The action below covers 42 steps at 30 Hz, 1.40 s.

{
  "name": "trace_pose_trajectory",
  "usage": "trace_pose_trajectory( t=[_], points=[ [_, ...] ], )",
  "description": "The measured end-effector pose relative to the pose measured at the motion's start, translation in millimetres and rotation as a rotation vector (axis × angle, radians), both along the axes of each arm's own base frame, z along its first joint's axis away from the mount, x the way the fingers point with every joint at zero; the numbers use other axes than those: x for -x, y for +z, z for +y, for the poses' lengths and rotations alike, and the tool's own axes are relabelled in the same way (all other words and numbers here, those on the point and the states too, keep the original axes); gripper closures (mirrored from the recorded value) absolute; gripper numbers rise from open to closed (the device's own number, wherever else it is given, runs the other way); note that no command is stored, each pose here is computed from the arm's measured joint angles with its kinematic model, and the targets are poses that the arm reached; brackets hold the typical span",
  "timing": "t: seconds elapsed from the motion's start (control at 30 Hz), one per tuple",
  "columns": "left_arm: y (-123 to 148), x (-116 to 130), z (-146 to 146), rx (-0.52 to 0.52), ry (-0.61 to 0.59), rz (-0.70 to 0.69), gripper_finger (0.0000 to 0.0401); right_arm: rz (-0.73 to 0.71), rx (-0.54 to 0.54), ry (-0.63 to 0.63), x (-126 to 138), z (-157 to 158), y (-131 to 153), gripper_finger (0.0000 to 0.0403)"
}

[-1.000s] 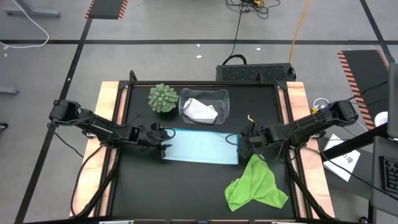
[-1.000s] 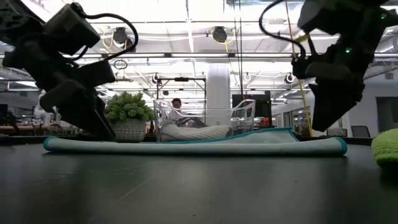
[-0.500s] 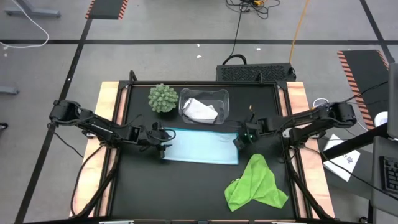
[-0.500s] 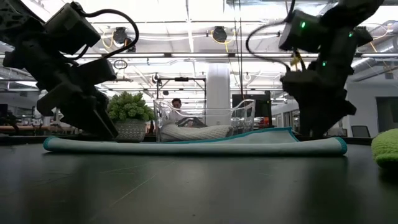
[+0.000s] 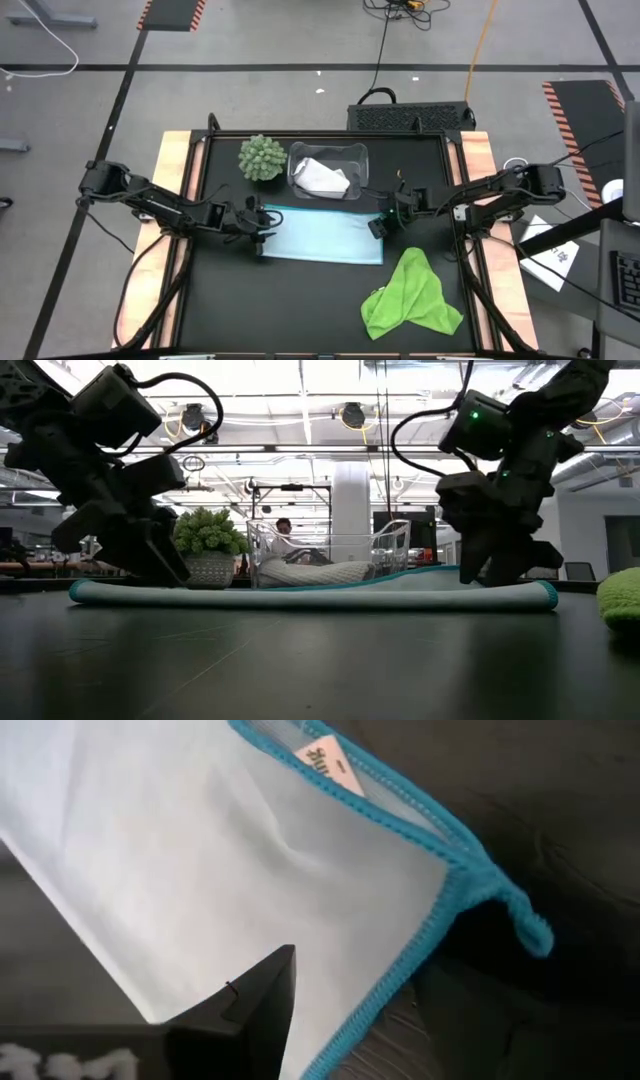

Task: Fold microfiber towels
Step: Fold the blue towel

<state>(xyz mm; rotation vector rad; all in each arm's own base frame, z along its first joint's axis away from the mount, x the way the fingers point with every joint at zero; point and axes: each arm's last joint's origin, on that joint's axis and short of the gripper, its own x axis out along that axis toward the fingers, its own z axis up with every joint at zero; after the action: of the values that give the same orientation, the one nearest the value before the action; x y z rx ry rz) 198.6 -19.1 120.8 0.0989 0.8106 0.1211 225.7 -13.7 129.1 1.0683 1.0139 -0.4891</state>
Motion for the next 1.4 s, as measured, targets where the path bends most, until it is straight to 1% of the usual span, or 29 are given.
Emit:
trace_pose_trajectory(
  t=[0.13, 0.23, 0.3, 0.37, 0.43, 0.5, 0.57, 0.6, 0.63, 0.73, 0.83, 1.03, 1.27, 1.33, 1.4],
  points=[
    [-1, 1, 0, -0.005, -0.003, 0.017, 0.0192, 0.019, -0.017, -0.004, -4, -3, -7, 0.0213],
    [-2, 2, 0, -0.008, -0.005, 0.024, 0.0192, 0.026, -0.033, 0.017, -7, -6, -15, 0.0213],
    [-2, 2, 0, -0.008, -0.005, 0.027, 0.0192, 0.027, -0.022, 0.035, -8, -6, -18, 0.0214],
    [-2, 2, 0, -0.008, -0.005, 0.026, 0.0192, 0.024, 0.000, 0.059, -8, -6, -19, 0.0225],
    [-2, 2, 0, -0.008, -0.005, 0.027, 0.0192, 0.021, 0.015, 0.071, -8, -7, -19, 0.0252],
    [-2, 3, 0, -0.005, 0.000, 0.037, 0.0192, 0.013, 0.032, 0.085, -8, -8, -19, 0.0299],
    [-3, 4, 0, 0.003, 0.009, 0.042, 0.0192, -0.017, 0.059, 0.105, -10, -8, -17, 0.0360],
    [-5, 5, 1, 0.009, 0.013, 0.046, 0.0192, -0.031, 0.068, 0.116, -11, -8, -16, 0.0381],
    [-7, 7, 1, 0.015, 0.012, 0.054, 0.0192, -0.039, 0.071, 0.118, -11, -8, -14, 0.0389],
    [-15, 14, 2, 0.026, 0.012, 0.056, 0.0192, -0.066, 0.071, 0.102, -11, -9, -9, 0.0389],
    [-21, 20, 5, 0.056, 0.019, 0.044, 0.0192, -0.104, 0.082, 0.104, -11, -9, -2, 0.0398],
    [-26, 24, 9, 0.113, 0.046, 0.037, 0.0192, -0.201, 0.069, 0.067, -17, -10, 17, 0.0400],
    [-27, 24, 9, 0.124, 0.052, 0.039, 0.0192, -0.350, 0.104, 0.085, -45, -13, 63, 0.0401],
    [-27, 24, 10, 0.124, 0.052, 0.039, 0.0192, -0.367, 0.111, 0.089, -51, -14, 76, 0.0402],
    [-27, 24, 10, 0.123, 0.053, 0.039, 0.0192, -0.342, 0.107, 0.091, -54, -14, 85, 0.0402]
  ],
)
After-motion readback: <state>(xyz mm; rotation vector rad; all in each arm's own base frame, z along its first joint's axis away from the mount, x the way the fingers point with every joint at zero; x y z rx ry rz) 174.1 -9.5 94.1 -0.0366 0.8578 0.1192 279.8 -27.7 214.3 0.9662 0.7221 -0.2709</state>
